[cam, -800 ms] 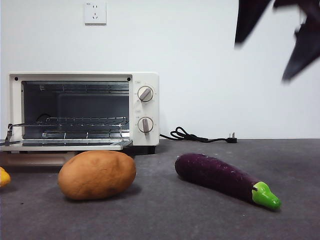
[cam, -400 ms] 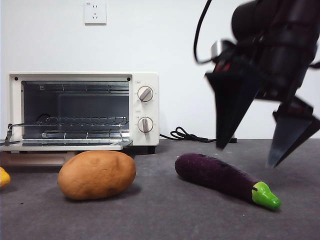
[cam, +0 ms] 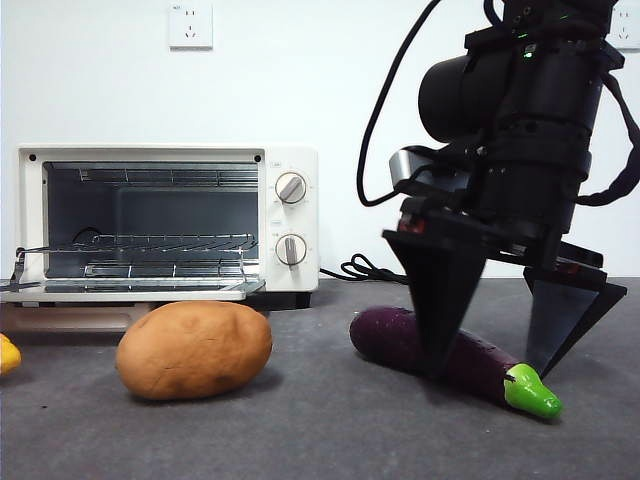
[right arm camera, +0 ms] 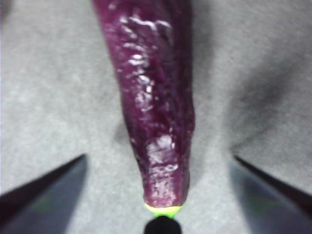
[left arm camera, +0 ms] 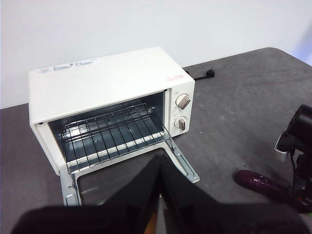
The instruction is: Take the eggplant from the table,put the eggplant in the oven
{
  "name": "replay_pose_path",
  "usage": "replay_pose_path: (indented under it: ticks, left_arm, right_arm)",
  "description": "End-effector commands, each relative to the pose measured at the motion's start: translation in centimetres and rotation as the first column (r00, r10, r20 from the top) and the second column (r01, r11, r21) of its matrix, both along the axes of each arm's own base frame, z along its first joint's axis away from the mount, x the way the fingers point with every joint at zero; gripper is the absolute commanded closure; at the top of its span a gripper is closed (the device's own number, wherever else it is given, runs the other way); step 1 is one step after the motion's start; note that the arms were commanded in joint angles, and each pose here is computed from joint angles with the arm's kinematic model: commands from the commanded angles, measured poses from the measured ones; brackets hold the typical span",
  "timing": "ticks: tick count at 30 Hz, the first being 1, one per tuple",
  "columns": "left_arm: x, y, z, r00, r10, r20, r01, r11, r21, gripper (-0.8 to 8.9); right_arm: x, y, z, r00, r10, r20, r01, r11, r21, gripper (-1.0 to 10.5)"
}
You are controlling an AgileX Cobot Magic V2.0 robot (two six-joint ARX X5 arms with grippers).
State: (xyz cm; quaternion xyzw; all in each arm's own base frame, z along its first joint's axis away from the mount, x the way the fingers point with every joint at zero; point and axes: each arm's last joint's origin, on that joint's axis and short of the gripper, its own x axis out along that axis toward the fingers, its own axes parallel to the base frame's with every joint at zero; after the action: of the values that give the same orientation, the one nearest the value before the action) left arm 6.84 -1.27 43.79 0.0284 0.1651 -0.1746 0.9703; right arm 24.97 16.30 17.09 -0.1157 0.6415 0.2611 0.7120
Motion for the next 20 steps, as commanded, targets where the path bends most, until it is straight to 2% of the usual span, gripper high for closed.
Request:
replay_pose_path:
  ticks: [1, 9, 16, 20]
  left_arm:
    - [0.0, 0.0, 0.0, 1.0, -0.005, 0.006, 0.005, 1.0, 0.003, 8.19]
    - [0.0, 0.0, 0.0, 1.0, -0.009, 0.009, 0.009, 1.0, 0.012, 8.19]
    - [0.0, 0.0, 0.0, 1.0, -0.009, 0.01, 0.008, 1.0, 0.013, 8.19]
    - [0.0, 0.0, 0.0, 1.0, -0.008, 0.01, 0.008, 1.0, 0.013, 8.19]
  right_arm:
    - [-0.2, 0.0, -0.6, 1.0, -0.022, -0.018, 0.021, 1.0, -0.014, 6.9]
    - [-0.4, 0.2, -0.6, 1.0, -0.027, -0.008, 0.027, 0.999, -0.036, 9.5]
    - [-0.5, 0.3, -0.5, 1.0, -0.018, -0.005, 0.018, 0.999, -0.031, 9.6]
    - [-1.0, 0.4, 0.8, 1.0, -0.007, 0.015, 0.007, 1.0, -0.013, 9.6]
